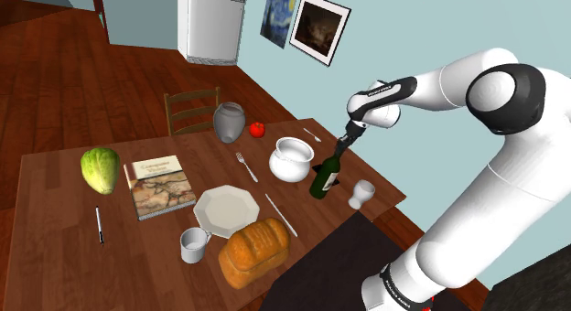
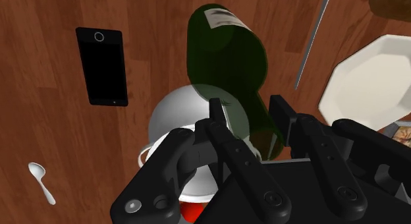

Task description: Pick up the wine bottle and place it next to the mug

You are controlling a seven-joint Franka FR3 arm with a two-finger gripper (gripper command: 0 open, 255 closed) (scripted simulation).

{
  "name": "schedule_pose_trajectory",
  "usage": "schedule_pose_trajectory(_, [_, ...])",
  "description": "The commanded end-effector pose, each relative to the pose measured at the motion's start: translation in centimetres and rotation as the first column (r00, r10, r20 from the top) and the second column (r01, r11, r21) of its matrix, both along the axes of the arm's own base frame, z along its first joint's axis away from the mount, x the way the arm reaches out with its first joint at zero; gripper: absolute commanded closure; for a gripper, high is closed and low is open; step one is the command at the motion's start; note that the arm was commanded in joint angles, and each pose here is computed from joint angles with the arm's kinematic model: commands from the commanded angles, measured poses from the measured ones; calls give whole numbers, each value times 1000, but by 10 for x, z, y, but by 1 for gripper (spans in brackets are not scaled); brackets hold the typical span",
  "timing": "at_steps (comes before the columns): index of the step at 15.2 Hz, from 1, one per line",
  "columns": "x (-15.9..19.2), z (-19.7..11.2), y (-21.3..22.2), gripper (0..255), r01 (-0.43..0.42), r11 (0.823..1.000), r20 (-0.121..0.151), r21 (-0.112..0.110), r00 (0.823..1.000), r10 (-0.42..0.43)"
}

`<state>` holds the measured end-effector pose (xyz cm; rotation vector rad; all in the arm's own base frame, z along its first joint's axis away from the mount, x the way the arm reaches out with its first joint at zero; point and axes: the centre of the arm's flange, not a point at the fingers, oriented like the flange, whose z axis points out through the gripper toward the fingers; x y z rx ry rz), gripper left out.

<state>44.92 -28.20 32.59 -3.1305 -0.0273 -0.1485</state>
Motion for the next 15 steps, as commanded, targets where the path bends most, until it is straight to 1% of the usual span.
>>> schedule_pose_trajectory(1, [0, 10, 1, 255, 0, 1000, 0, 0, 1000, 0])
schedule_pose_trajectory(15, [0, 84, 1, 255, 0, 1000, 0, 0, 1000, 0])
